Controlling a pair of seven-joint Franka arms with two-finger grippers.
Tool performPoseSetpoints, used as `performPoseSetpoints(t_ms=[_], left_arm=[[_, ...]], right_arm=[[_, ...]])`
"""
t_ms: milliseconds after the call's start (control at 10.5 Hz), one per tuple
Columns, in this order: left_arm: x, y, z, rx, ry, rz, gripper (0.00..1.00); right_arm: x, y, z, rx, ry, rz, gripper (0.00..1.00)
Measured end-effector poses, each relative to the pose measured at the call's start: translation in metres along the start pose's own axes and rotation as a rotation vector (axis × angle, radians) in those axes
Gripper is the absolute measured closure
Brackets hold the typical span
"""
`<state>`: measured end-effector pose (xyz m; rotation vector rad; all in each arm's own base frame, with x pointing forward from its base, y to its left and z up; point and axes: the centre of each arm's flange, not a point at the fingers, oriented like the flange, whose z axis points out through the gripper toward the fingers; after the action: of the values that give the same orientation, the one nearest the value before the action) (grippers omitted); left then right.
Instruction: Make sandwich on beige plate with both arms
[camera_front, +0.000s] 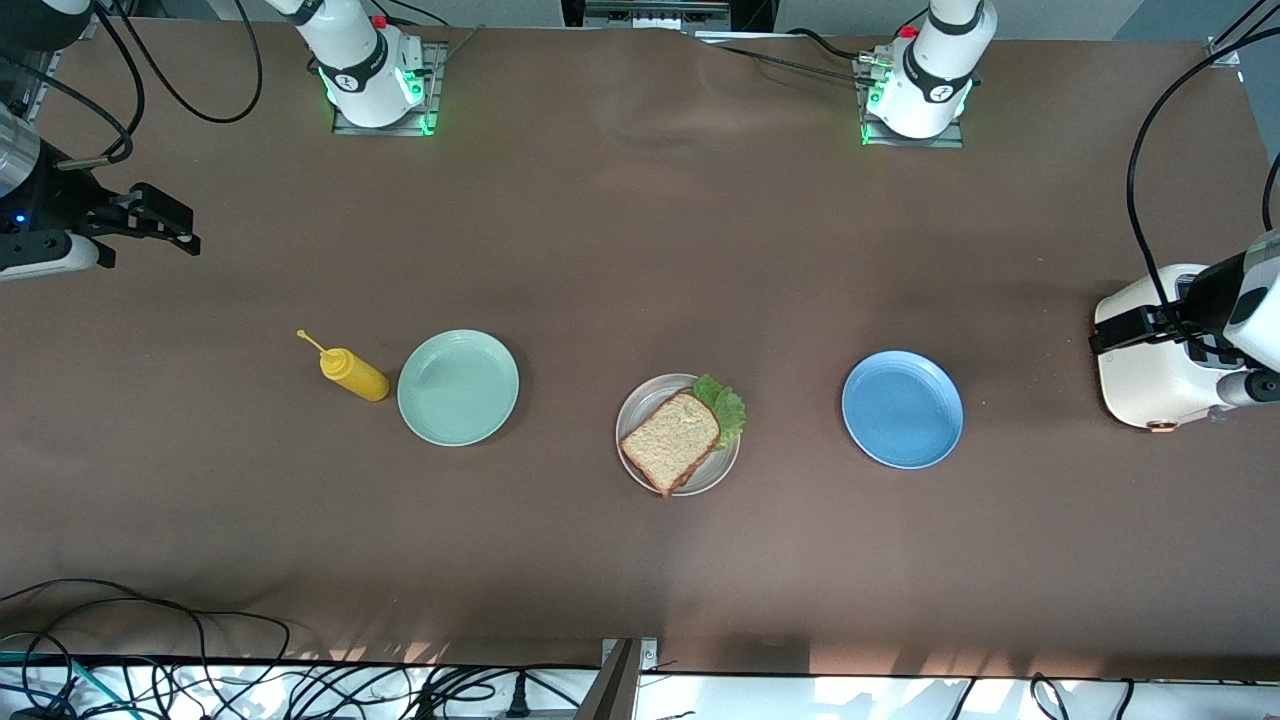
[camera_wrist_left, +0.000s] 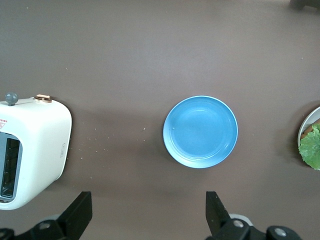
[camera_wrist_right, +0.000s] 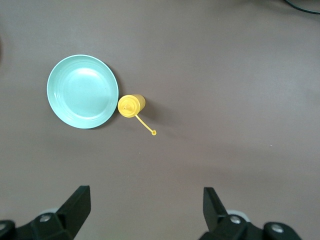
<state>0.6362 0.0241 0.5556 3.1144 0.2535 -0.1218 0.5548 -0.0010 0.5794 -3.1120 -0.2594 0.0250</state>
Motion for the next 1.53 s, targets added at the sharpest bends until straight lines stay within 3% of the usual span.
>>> performPoseSetpoints(t_ms=[765, 1530], left_arm=[[-0.0021, 0.0098, -0.0015, -0.001, 0.002, 0.082, 0.0], [-0.0016, 0.005, -0.002, 0.0, 0.003, 0.075, 0.0]], right_arm=[[-0.0014, 0.0008, 0.0011, -0.007, -0.014, -0.001, 0.0], [-0.0018, 0.0005, 0.0011, -0.02, -0.019, -0.005, 0.0]])
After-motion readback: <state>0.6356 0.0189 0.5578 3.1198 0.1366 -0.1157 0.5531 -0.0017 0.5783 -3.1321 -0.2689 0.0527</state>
